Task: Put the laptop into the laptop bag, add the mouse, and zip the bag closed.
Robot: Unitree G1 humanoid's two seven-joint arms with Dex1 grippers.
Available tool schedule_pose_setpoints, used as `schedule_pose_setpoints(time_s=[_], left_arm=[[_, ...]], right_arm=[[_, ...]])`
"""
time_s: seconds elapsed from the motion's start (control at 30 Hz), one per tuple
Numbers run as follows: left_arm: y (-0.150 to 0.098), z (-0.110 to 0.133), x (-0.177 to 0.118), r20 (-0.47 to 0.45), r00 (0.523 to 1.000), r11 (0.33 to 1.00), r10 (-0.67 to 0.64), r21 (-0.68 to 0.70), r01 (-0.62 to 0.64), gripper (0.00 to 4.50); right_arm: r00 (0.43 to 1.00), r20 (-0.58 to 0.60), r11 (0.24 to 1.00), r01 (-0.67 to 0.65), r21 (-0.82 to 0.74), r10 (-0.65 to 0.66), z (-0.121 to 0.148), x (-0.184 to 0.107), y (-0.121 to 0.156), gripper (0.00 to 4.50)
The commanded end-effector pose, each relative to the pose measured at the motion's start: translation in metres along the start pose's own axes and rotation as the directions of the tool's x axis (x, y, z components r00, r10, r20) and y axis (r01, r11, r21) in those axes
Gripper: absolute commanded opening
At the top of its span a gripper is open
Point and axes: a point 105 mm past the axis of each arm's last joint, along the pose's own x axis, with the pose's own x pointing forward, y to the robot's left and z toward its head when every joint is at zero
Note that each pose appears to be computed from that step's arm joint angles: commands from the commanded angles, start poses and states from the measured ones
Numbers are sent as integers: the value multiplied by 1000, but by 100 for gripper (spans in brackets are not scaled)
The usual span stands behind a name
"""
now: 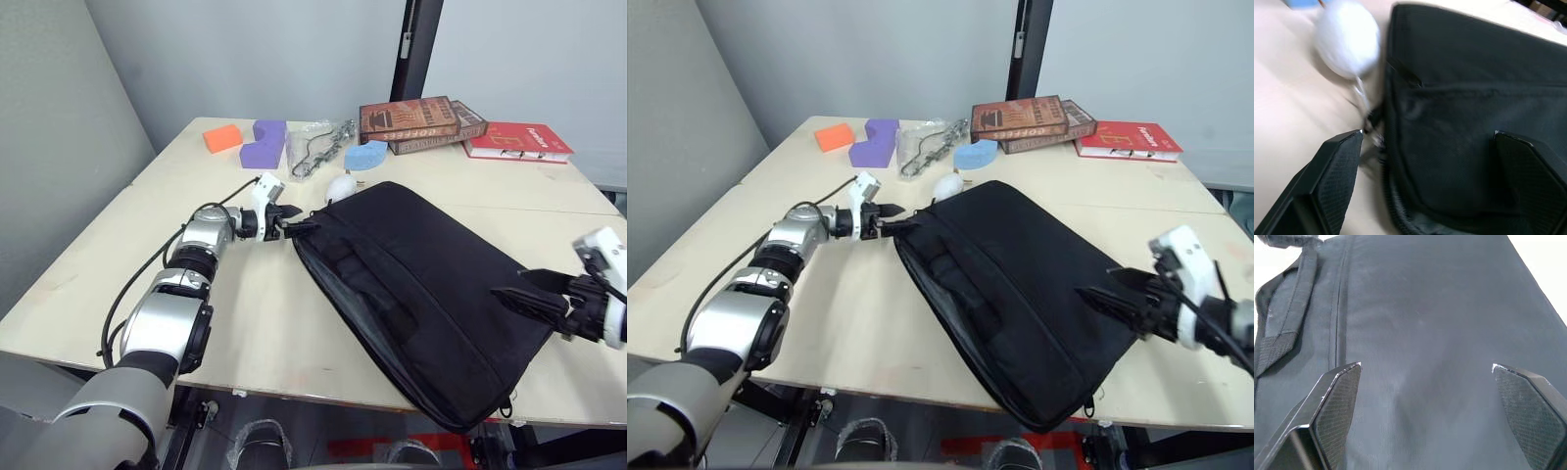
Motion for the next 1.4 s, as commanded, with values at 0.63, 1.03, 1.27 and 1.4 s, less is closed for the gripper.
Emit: schedule_pose_setpoints(time_s=[0.63,1.03,1.27,1.4], left_arm=[[-6,-22,3,-62,997,999,-40,16,41,17],[-3,-29,-2,-73,997,1000,-3,17,4,0],[0,-31,-8,-82,997,1000,12,19,-10,0],[0,-33,-11,-85,996,1000,13,19,-11,0]], right_arm=[[986,-163,922,48,385,17,-84,-22,0,450],[987,-124,897,-38,440,102,-85,-9,11,329],[989,-79,890,-79,449,127,-81,-6,10,79],[991,-55,893,-89,441,125,-78,-5,5,3]])
